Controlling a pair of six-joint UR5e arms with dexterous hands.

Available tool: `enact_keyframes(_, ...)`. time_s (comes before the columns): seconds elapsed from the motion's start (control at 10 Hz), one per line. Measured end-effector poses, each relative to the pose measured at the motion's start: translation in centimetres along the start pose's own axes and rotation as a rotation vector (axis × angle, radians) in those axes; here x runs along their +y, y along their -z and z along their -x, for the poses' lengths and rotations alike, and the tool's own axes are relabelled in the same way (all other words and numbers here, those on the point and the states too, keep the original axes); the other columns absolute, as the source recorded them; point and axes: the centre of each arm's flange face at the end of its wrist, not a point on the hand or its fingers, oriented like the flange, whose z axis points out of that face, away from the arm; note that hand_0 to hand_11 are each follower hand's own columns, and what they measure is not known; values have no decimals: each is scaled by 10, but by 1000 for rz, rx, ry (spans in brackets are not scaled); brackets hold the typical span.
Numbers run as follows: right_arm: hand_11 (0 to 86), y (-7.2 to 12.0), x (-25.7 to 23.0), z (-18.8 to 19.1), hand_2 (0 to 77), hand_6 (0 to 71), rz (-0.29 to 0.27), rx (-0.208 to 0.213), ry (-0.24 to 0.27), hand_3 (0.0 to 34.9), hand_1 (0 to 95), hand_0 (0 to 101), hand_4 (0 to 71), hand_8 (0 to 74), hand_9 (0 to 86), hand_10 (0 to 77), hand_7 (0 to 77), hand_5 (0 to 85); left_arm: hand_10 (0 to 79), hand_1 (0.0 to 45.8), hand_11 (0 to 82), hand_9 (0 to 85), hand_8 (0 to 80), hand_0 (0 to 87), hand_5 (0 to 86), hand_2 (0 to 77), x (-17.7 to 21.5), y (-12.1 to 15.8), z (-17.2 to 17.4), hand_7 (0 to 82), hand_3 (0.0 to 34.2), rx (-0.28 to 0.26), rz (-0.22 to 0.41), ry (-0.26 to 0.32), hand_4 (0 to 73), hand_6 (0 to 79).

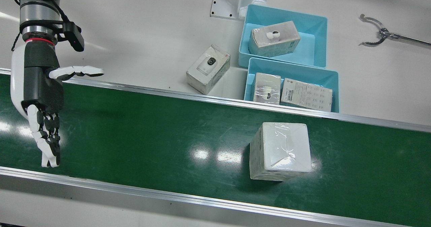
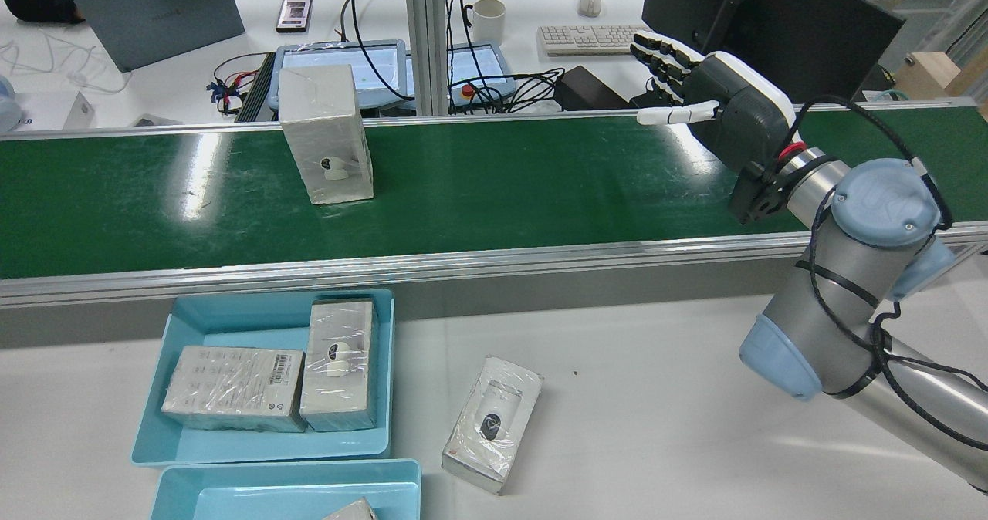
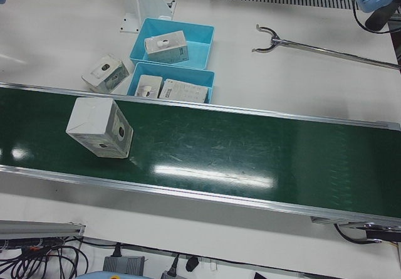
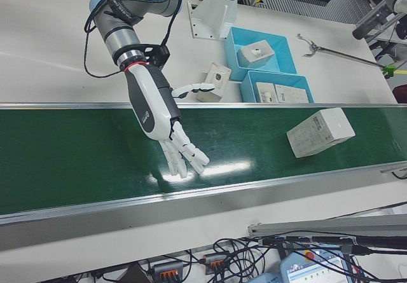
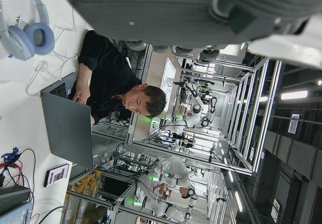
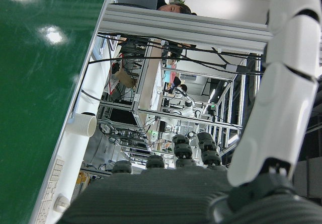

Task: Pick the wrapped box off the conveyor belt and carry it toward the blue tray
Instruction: 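Track the approaching wrapped box with the right hand along the belt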

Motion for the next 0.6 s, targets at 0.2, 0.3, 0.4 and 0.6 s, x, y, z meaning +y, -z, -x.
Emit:
enact_keyframes(0.2,11,0,0,0,136,0,0,0,0,95,104,424,11,5,16,0,22,131,5,0,0,0,0,0,11,5,0,0,0,0,0,0,0,0,0,0)
enact_keyframes(0.3,11,0,0,0,136,0,0,0,0,95,104,424,11,5,16,0,22,131,5,0,0,0,0,0,11,5,0,0,0,0,0,0,0,0,0,0)
enact_keyframes(0.4,11,-1,1,0,136,0,2,-1,0,96,104,423,11,5,16,0,22,131,0,0,0,0,0,0,11,5,0,0,0,0,0,0,0,0,0,0)
enact_keyframes(0.6,11,-6,10,0,136,0,14,-6,-4,96,104,427,11,5,16,0,22,131,0,0,0,0,0,0,11,5,0,0,0,0,0,0,0,0,0,0)
